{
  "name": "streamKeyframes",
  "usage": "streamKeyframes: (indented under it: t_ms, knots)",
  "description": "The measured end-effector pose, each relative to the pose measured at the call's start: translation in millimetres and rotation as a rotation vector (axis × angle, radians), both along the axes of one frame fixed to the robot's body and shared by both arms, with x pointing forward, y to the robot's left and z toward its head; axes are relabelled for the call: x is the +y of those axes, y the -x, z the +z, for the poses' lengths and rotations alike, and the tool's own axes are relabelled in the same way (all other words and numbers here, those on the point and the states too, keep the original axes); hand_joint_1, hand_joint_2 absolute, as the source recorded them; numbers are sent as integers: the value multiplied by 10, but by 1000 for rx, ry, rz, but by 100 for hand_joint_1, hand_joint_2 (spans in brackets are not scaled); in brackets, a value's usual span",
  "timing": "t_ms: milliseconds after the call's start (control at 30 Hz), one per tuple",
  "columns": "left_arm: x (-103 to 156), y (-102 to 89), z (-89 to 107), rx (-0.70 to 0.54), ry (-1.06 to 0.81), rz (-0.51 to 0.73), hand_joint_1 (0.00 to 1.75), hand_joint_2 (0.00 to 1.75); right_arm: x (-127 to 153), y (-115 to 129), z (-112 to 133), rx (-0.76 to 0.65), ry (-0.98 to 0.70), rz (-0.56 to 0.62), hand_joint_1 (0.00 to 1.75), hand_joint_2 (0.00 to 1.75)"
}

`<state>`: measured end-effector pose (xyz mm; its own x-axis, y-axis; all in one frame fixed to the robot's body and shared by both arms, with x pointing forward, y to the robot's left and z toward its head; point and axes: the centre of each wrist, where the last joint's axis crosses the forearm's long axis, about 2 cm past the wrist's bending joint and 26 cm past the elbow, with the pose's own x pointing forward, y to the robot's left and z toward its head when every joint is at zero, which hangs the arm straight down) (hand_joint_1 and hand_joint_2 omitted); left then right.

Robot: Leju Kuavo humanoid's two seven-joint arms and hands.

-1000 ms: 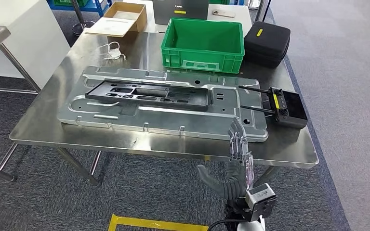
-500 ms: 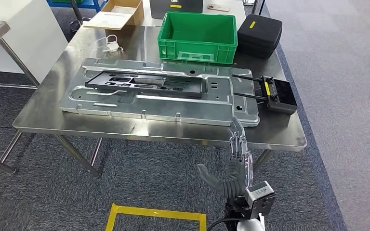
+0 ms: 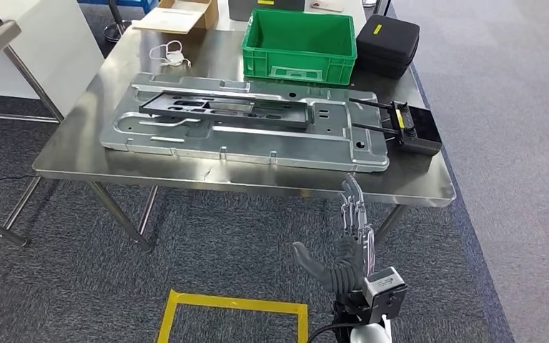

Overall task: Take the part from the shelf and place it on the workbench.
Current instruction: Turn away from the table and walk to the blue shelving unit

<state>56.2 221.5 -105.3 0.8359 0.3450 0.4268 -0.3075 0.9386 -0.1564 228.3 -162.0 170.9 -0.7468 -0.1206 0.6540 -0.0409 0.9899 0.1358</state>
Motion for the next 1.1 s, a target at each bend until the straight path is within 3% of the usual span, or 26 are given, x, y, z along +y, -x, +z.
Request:
streamKeyframes:
  t_ms: [1000,1100]
  knots:
    - [-35,7,4,0,2,-5,0,175,-2,54,-58,22,6,-16,0,175]
    - [-37,3,5,-1,2,-6,0,44,-5,56,-59,22,7,-17,0,175]
